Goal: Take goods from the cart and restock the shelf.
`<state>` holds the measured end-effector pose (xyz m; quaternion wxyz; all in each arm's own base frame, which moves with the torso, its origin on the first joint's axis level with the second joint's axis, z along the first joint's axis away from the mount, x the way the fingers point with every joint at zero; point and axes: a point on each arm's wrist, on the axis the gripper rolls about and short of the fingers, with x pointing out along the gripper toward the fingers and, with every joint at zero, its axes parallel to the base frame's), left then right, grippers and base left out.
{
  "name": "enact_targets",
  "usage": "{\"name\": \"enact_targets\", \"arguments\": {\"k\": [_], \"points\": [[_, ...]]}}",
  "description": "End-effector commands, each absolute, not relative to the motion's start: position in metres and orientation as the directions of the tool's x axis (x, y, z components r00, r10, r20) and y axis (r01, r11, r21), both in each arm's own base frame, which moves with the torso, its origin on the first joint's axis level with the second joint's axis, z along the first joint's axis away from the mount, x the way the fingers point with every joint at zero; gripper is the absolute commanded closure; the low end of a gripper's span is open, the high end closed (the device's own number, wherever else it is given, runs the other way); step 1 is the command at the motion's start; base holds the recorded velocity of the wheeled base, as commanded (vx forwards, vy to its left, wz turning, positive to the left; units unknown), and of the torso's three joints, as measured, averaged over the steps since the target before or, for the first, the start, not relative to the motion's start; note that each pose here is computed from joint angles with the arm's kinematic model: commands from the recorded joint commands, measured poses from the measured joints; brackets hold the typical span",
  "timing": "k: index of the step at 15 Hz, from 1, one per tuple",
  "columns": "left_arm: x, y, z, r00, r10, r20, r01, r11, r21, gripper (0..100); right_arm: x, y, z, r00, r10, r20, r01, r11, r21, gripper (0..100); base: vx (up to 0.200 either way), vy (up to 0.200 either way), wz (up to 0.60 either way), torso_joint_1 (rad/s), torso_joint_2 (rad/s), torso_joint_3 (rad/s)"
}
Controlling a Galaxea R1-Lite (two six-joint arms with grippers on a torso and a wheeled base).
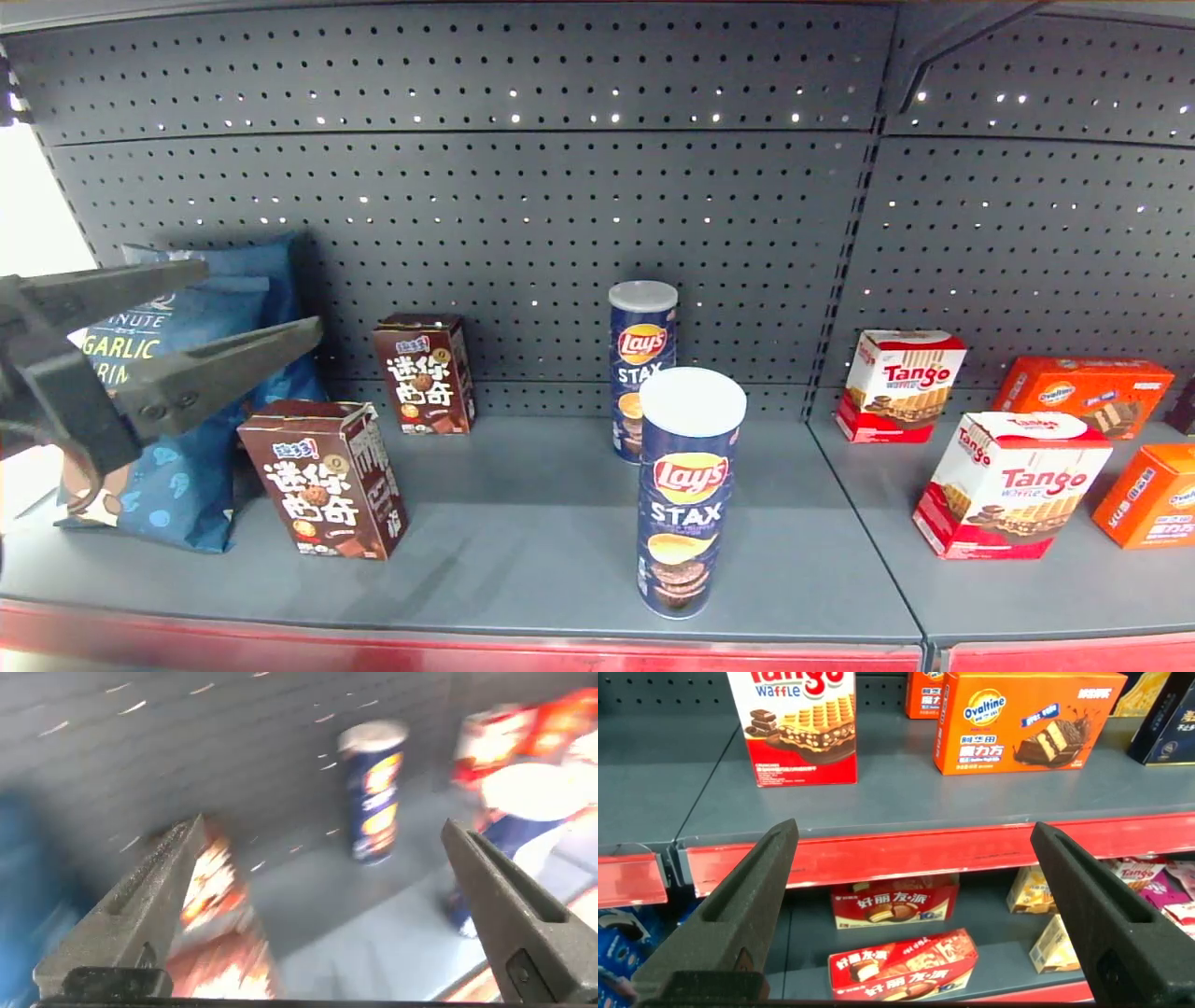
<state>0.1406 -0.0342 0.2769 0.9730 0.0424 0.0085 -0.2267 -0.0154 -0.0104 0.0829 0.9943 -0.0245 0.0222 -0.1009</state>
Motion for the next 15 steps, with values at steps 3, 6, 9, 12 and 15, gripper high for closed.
{"name": "enact_targets", "arguments": {"k": [3,6,9,12,15], "points": [[0.072,-0.013,0.247,0.975,-0.218,-0.035,0.22,0.972,0.085,0,-0.015,-0.01,0.083,0.979,-0.201,-0.04,0.199,0.979,-0.05,0,0.0,0.0,0.0,0.0,0.0,0.0],[0.053,-0.008,0.226,0.993,-0.118,-0.032,0.12,0.989,0.087,0,-0.015,-0.01,0.083,0.979,-0.201,-0.04,0.199,0.979,-0.05,0,0.0,0.0,0.0,0.0,0.0,0.0],[0.032,-0.003,0.191,0.998,-0.055,-0.044,0.057,0.997,0.048,0,-0.015,-0.01,0.083,0.984,-0.174,-0.041,0.172,0.984,-0.057,0,0.0,0.0,0.0,0.0,0.0,0.0],[0.019,0.0,0.166,0.999,-0.017,-0.049,0.019,0.999,0.05,0,-0.015,-0.01,0.083,0.985,-0.165,-0.041,0.163,0.985,-0.056,0,0.0,0.0,0.0,0.0,0.0,0.0],[0.006,0.003,0.135,0.998,0.02,-0.053,-0.017,0.999,0.051,0,-0.015,-0.009,0.083,0.989,-0.141,-0.041,0.138,0.989,-0.055,0,0.0,0.0,0.0,0.0,0.0,0.0]]}}
